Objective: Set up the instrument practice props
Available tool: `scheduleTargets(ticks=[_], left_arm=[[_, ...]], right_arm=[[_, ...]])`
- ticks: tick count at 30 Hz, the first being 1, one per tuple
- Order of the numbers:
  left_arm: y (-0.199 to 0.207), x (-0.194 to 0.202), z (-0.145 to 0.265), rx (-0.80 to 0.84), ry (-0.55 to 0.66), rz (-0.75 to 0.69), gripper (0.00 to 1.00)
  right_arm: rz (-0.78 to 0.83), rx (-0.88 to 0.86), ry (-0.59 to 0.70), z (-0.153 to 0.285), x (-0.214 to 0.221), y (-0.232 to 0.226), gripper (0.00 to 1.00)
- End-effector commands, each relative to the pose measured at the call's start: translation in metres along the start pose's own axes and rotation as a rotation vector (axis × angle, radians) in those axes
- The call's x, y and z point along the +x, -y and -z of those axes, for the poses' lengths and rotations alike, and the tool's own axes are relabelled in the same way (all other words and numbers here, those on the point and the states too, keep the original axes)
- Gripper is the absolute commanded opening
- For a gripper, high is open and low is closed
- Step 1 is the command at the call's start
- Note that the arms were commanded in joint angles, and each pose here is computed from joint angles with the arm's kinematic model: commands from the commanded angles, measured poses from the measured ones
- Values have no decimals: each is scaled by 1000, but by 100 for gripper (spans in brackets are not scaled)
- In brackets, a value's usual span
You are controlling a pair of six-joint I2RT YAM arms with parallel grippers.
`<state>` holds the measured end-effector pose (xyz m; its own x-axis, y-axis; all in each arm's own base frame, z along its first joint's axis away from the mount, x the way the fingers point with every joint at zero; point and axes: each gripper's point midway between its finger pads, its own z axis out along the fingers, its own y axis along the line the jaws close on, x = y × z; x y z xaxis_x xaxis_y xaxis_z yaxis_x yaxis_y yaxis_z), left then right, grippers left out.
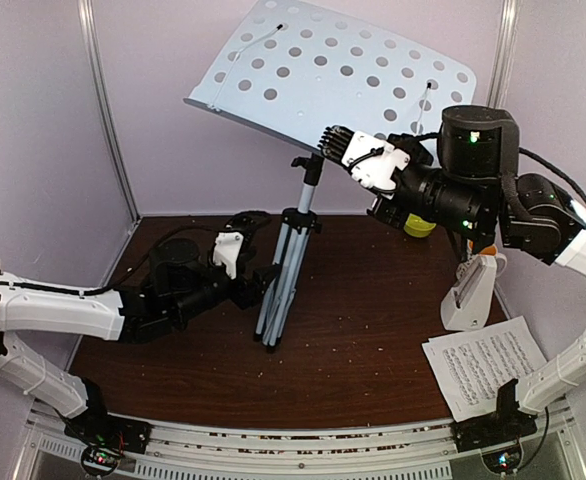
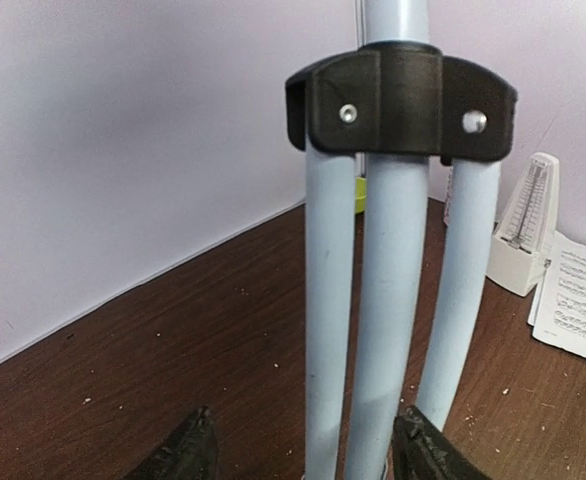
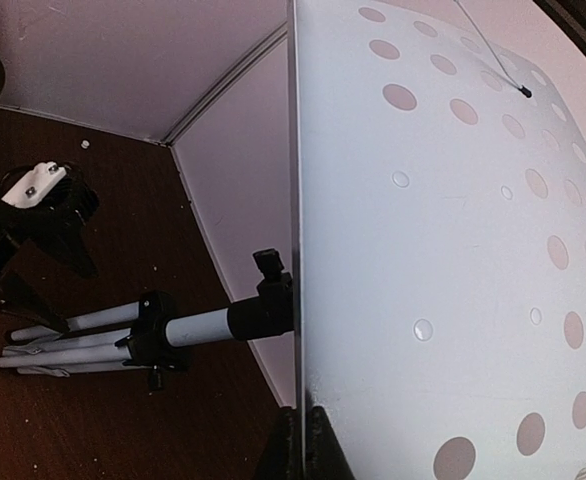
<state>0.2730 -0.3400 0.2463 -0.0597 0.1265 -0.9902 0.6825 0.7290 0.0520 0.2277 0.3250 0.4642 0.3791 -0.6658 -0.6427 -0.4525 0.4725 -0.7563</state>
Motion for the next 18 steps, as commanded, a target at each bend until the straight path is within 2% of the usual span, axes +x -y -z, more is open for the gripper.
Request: scheduleTargets(ticks=[1, 5, 18], left_arm=[[-13, -8, -8, -89, 16, 28, 59], [-23, -7, -13, -154, -10, 18, 57], [-22, -11, -38, -193, -71, -82, 48]], right_arm=[[-255, 346, 271, 61, -61, 122, 0], [-255, 346, 280, 63, -64, 122, 0], [-248, 327, 298, 61, -73, 116, 0]])
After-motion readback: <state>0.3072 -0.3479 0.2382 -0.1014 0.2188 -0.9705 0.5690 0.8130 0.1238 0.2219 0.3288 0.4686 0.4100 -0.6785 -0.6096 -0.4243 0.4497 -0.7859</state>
